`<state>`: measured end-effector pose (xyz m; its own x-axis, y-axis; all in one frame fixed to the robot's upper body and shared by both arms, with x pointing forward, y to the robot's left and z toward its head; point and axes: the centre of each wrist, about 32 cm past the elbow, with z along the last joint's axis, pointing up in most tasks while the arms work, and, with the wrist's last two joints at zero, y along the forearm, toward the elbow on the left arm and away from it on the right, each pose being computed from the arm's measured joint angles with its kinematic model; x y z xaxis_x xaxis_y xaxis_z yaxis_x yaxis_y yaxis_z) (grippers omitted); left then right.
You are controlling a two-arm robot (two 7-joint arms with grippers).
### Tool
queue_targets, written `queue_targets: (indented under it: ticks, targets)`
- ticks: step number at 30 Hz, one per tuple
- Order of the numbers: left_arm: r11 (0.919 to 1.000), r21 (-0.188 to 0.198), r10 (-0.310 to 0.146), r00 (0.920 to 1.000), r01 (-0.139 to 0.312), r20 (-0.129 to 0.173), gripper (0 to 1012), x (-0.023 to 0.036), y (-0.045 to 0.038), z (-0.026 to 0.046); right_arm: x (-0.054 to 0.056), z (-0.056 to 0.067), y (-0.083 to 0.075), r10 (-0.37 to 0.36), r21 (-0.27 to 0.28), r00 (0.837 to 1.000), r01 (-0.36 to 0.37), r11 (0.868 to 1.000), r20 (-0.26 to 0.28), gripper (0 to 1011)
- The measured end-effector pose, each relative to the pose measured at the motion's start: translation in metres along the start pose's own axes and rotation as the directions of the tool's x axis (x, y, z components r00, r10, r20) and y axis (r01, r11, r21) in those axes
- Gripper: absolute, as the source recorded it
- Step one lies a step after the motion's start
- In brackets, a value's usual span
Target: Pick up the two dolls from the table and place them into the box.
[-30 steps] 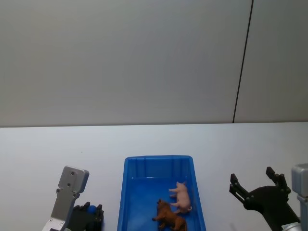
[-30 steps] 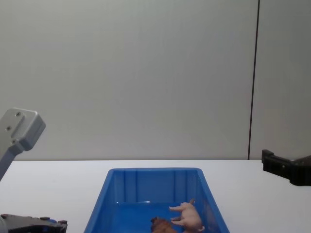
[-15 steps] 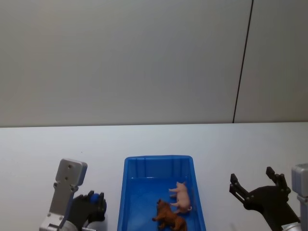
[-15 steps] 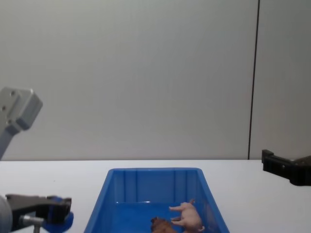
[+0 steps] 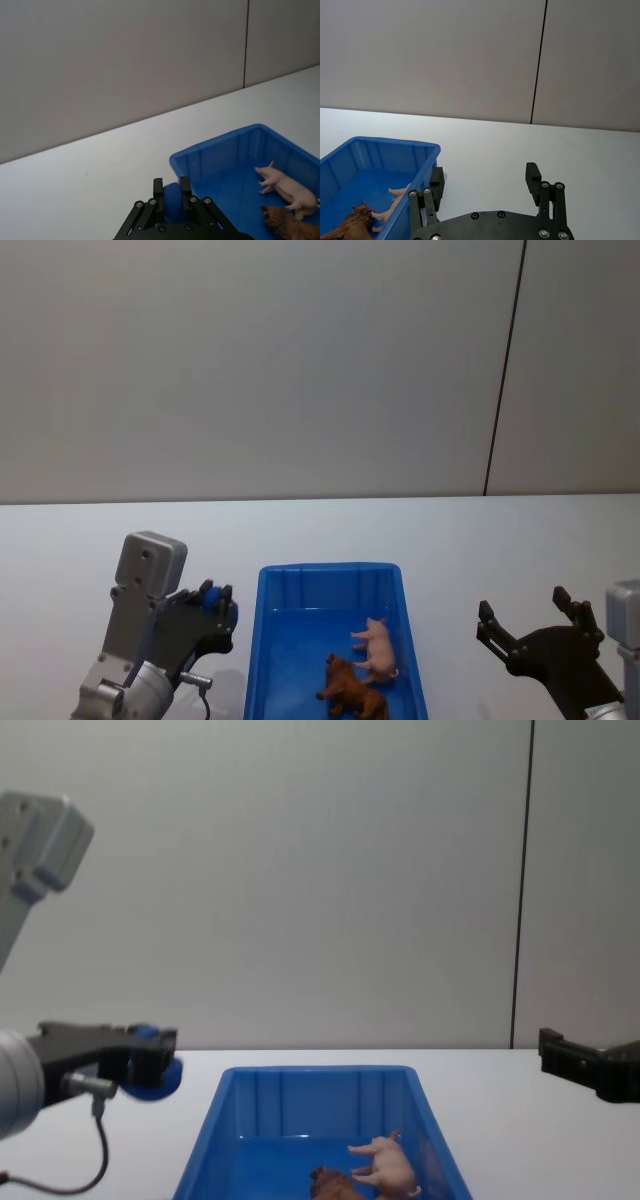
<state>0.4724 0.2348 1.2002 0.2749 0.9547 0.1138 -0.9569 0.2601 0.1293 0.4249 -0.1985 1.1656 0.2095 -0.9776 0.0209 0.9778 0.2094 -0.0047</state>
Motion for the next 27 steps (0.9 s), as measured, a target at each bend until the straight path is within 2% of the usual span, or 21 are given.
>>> queue_targets:
  ticks: [7, 11, 14, 15, 16, 18, 23, 24, 27]
  targets:
    - [0.9951, -0.07, -0.068, 0.9975, 0.069, 0.018, 184, -0.0002, -0.0016, 0.0085, 0.0, 0.0, 0.0, 0.0, 0.0, 1.0, 0.0, 1.0, 0.0, 1001]
    - [0.988, -0.101, -0.115, 0.9931, 0.117, 0.023, 184, -0.0003, -0.0031, 0.0117, 0.0, 0.0, 0.0, 0.0, 0.0, 1.0, 0.0, 1.0, 0.0, 1001]
    - [0.9795, -0.124, -0.156, 0.9873, 0.159, 0.027, 220, -0.0005, -0.0047, 0.0143, 0.0, 0.0, 0.0, 0.0, 0.0, 1.0, 0.0, 1.0, 0.0, 1001]
    - [0.9743, -0.134, -0.179, 0.9834, 0.181, 0.026, 269, -0.0007, -0.0058, 0.0151, 0.0, 0.0, 0.0, 0.0, 0.0, 1.0, 0.0, 1.0, 0.0, 1001]
    - [0.9717, -0.138, -0.19, 0.9814, 0.192, 0.026, 269, -0.0008, -0.0062, 0.0153, 0.0, 0.0, 0.0, 0.0, 0.0, 1.0, 0.0, 1.0, 0.0, 1001]
    - [0.967, -0.146, -0.208, 0.9779, 0.209, 0.025, 351, -0.001, -0.0073, 0.0158, 0.0, 0.0, 0.0, 0.0, 0.0, 1.0, 0.0, 1.0, 0.0, 1001]
    - [0.9429, -0.169, -0.288, 0.9574, 0.287, 0.021, 487, -0.0021, -0.0123, 0.0161, 0.0, 0.0, 0.0, 0.0, 0.0, 1.0, 0.0, 1.0, 0.0, 1001]
    - [0.9344, -0.176, -0.311, 0.9502, 0.31, 0.02, 548, -0.0026, -0.0137, 0.0161, 0.0, 0.0, 0.0, 0.0, 0.0, 1.0, 0.0, 1.0, 0.0, 1001]
    - [0.9238, -0.185, -0.338, 0.9409, 0.335, 0.018, 632, -0.0038, -0.0159, 0.016, 0.0, 0.0, 0.0, 0.0, 0.0, 1.0, 0.0, 1.0, 0.0, 1001]
